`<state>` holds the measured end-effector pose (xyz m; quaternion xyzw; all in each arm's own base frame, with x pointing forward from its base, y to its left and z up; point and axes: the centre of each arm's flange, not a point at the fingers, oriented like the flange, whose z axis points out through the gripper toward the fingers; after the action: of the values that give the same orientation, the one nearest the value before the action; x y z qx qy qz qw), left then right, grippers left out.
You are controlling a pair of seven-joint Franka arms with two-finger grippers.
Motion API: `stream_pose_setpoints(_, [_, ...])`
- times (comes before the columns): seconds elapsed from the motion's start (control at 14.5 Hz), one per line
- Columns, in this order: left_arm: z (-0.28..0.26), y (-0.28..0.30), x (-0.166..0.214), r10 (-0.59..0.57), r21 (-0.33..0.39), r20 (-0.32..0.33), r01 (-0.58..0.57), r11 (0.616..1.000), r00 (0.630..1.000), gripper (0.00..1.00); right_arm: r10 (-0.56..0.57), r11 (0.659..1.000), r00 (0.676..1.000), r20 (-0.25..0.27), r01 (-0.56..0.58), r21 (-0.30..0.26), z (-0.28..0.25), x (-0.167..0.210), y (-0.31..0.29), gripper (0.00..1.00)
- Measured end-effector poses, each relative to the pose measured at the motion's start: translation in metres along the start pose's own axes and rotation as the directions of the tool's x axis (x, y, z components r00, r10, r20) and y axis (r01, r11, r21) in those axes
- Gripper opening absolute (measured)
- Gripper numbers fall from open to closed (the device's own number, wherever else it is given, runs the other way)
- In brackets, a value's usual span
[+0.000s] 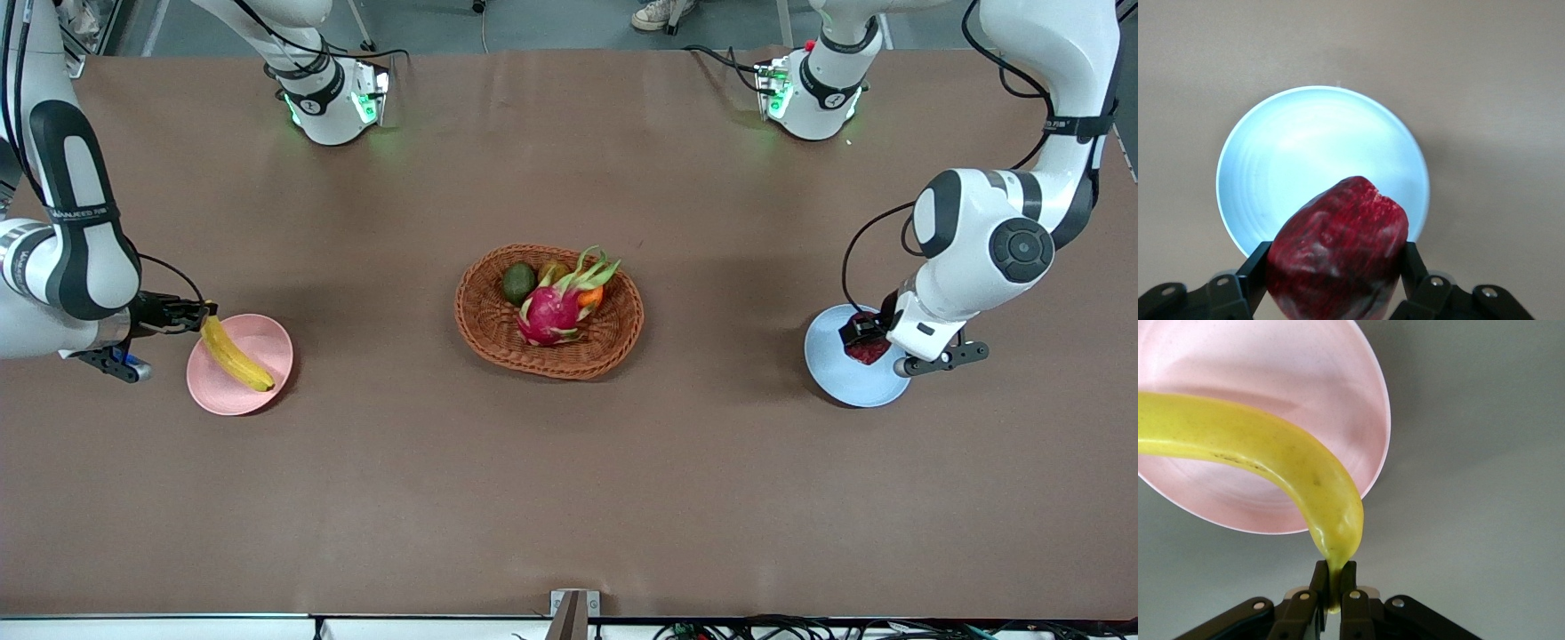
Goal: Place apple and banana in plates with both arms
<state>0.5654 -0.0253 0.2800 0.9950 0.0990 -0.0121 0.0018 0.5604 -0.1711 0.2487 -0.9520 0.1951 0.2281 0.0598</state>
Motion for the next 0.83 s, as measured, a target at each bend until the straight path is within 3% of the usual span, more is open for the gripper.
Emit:
stream_pose_setpoints(0.07, [0.013,-0.009,0.001,0.0,-0.003,-0.004,0.0,1.0,1.0,0.81,0.0,1.0,1.0,-0.003,0.0,0.001,-0.001,0.0,0.001,0.16])
stream_pose_setpoints(0.41, [0.056,-0.019,0.005,-0.005,-0.014,-0.004,0.005,1.0,1.0,0.81,-0.036,0.999,0.999,-0.028,0.036,0.002,-0.017,0.003,-0.005,0.66])
stream_pose_setpoints(0.62, [0.059,-0.019,0.005,-0.005,-0.014,-0.002,0.005,1.0,1.0,0.81,-0.092,0.996,0.994,-0.055,0.092,0.002,-0.062,0.003,-0.015,0.95])
stream_pose_setpoints(0.69, [0.059,-0.019,0.005,-0.005,-0.014,-0.002,0.005,1.0,1.0,0.81,-0.115,0.993,0.991,-0.076,0.115,-0.002,-0.086,0.0,-0.023,1.0])
stream_pose_setpoints(0.83, [0.058,-0.019,0.006,-0.005,-0.015,-0.004,0.005,1.0,1.0,0.85,-0.162,0.987,0.979,-0.123,0.159,-0.031,-0.129,-0.011,-0.048,1.0])
